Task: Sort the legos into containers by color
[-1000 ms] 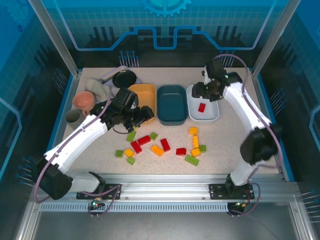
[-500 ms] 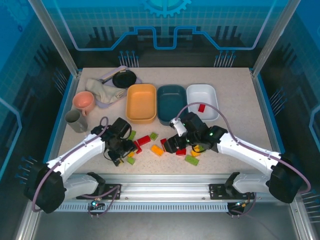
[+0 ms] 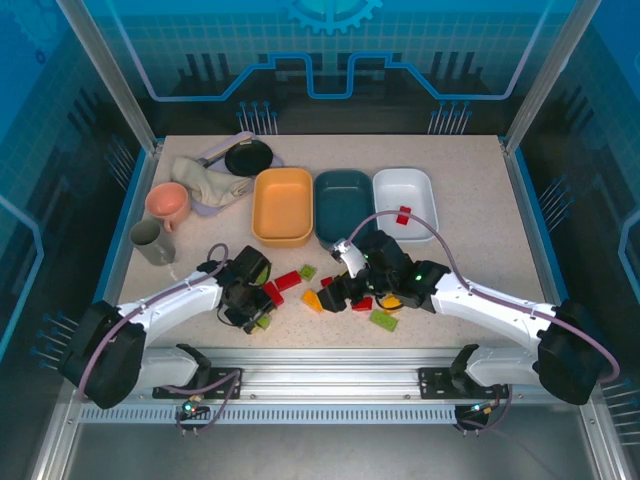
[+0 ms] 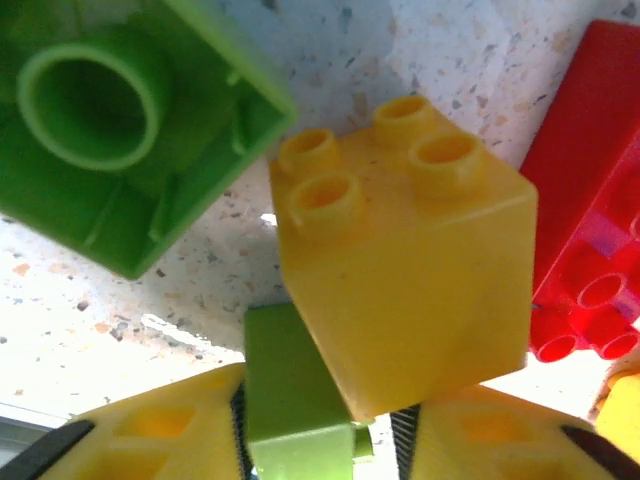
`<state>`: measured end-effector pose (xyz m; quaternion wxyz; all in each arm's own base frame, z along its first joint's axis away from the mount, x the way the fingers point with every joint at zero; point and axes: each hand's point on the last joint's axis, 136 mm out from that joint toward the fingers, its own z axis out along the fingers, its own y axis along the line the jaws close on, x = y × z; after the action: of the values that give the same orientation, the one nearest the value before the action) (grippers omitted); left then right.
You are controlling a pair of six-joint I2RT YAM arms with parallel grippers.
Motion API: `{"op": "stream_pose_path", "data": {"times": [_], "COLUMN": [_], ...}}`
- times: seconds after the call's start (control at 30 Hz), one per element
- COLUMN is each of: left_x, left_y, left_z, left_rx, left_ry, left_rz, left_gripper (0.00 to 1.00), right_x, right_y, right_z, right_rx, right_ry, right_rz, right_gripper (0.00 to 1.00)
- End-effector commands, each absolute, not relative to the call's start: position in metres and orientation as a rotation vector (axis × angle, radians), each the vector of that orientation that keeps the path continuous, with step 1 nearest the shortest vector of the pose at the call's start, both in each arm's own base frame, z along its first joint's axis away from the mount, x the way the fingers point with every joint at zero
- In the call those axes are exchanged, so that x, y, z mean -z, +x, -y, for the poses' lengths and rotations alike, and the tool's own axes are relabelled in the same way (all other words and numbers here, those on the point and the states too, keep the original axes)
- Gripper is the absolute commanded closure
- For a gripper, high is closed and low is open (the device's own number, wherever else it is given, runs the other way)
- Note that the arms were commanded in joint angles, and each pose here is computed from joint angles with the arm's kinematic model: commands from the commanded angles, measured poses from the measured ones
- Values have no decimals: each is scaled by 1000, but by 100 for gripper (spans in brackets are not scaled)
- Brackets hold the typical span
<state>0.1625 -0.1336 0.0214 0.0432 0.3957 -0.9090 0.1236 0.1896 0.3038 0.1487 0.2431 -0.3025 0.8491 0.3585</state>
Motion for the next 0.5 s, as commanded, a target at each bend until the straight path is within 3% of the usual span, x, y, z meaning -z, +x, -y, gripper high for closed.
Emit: {"op": "stream_pose_path", "data": {"times": [0.0,0.17,0.33,0.47], "left_x": [-15,-22,-68,-120], "left_y": [160,158,161,188], "left_z": [131,131,141,148], "left_rx": [-337,-320,-374,-476], "left_ry": [1213,1198,1129,1088], "left_rz": [2780,2791,2863,2963], "left_gripper": [64,76,79,80], "right_x": [-156,-161,-194,-231], "right_y": [191,194,216,245], "right_z": [-312,-311,-302,-291], "right_rx": [-1012,-1005,-993,-977], "right_ry": [-837,-824,-697,-533], "right_rz": [-2292,-2290,-2212,-2128], "right_gripper": [20,21,21,21]}}
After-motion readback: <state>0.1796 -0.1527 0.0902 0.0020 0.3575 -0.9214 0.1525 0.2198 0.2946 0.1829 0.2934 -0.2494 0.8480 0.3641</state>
